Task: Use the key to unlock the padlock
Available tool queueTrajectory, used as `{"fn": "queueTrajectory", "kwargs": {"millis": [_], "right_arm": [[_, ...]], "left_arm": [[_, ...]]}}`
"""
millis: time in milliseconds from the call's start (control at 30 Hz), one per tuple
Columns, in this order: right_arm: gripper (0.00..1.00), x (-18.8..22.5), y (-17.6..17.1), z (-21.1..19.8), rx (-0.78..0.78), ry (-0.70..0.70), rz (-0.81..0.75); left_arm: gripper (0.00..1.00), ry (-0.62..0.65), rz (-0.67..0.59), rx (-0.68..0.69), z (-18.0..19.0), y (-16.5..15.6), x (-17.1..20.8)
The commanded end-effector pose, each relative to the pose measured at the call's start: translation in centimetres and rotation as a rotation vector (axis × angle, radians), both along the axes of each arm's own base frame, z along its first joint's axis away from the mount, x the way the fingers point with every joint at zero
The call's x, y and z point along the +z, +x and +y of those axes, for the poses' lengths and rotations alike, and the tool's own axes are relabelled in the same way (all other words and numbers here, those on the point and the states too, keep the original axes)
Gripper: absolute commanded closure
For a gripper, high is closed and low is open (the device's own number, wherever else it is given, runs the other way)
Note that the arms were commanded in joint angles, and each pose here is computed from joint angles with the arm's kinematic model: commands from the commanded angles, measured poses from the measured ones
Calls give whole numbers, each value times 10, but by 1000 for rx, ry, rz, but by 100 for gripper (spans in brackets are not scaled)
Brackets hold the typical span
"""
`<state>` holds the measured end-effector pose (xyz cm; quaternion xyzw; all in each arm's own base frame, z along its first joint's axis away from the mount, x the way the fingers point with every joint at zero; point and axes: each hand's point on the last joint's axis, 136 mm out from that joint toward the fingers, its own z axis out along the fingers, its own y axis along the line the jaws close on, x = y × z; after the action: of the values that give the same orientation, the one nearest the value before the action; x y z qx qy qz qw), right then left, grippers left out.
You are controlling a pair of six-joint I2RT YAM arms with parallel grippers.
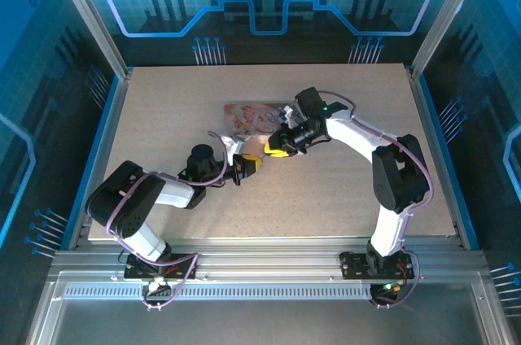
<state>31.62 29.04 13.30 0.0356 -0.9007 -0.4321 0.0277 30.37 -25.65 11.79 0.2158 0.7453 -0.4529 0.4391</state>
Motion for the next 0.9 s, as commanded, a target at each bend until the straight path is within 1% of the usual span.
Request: {"fn": "queueTrajectory", "kwargs": {"millis": [0, 333, 467, 867], "right_arm": [[97, -6, -13, 2, 29, 9, 91], [97, 1, -9, 10, -28, 76, 111], [97, 3, -9, 9, -42, 77, 107], [98, -1, -9, 2, -32, 70, 107]], "left_arm": [[100, -22, -106, -54, -7, 2, 32], [100, -41, -94, -49, -17, 0, 17], [100, -56, -95, -39, -19, 1, 15], [100, -41, -110, -21, -15, -1, 16]]}}
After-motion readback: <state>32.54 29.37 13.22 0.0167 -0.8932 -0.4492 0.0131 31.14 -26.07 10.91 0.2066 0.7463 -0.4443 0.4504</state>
